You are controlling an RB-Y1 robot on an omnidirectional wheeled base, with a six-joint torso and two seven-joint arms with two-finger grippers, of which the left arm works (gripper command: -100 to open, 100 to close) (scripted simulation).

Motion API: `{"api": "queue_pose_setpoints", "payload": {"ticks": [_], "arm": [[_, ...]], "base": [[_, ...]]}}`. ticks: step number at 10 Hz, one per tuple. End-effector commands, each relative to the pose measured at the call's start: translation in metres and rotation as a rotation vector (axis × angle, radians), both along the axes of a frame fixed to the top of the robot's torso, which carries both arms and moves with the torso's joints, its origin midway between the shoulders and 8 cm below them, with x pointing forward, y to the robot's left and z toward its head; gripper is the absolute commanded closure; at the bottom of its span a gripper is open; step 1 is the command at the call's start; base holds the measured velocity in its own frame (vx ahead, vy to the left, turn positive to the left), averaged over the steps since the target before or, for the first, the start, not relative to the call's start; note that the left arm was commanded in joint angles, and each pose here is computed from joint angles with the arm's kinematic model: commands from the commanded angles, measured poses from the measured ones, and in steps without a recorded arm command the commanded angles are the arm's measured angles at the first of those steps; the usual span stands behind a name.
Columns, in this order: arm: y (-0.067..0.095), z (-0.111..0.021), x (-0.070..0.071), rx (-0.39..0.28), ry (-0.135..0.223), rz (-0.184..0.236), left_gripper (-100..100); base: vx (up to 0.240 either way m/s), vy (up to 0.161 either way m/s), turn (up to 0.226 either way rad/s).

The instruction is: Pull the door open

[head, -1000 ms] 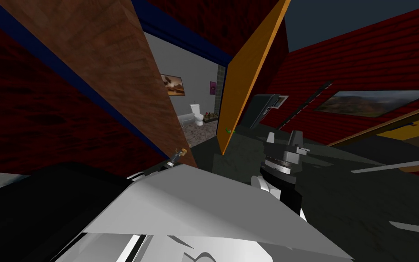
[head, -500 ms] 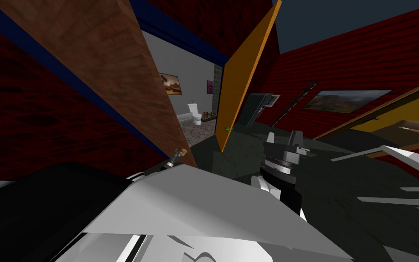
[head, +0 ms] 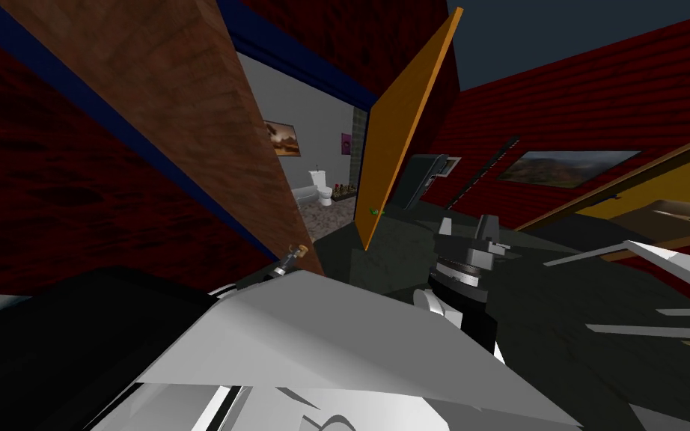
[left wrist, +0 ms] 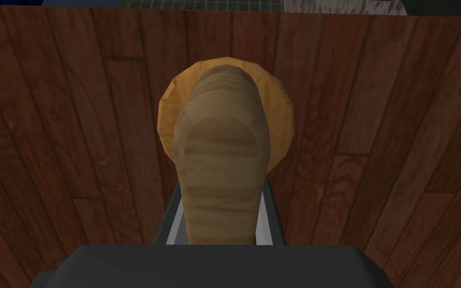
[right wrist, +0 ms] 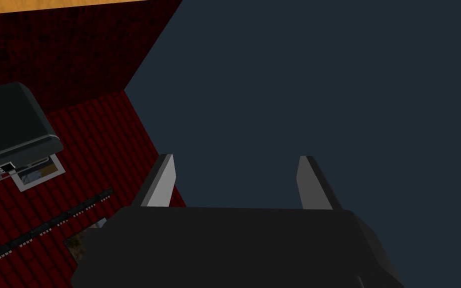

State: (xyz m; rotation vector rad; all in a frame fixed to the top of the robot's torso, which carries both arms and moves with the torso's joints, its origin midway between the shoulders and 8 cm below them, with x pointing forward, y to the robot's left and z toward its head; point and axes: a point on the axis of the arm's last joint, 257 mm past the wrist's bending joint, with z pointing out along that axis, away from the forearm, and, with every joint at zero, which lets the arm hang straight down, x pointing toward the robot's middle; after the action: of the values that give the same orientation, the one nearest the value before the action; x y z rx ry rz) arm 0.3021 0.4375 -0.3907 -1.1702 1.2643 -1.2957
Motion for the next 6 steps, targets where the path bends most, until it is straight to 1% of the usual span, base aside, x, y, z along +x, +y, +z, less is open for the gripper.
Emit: {"api": "queue_pose_setpoints", "payload": {"ticks": [1, 2, 3, 4, 6], "arm": [[-0.012, 0.007, 0.013, -0.022, -0.036, -0.022, 100], [-0.013, 0.007, 0.013, -0.023, -0.039, -0.023, 100], [-0.016, 0.01, 0.016, -0.029, -0.049, -0.029, 100], [-0.008, 0.005, 0.01, -0.011, -0.022, -0.012, 100], [-0.006, 0.004, 0.007, -0.006, -0.018, -0.012, 100]], "base": [[0.006, -0.002, 0.045], [-0.001, 0.006, 0.001], [0.0, 0.011, -0.004], [-0.111, 0.052, -0.17], [-0.208, 0.06, -0.186]]}}
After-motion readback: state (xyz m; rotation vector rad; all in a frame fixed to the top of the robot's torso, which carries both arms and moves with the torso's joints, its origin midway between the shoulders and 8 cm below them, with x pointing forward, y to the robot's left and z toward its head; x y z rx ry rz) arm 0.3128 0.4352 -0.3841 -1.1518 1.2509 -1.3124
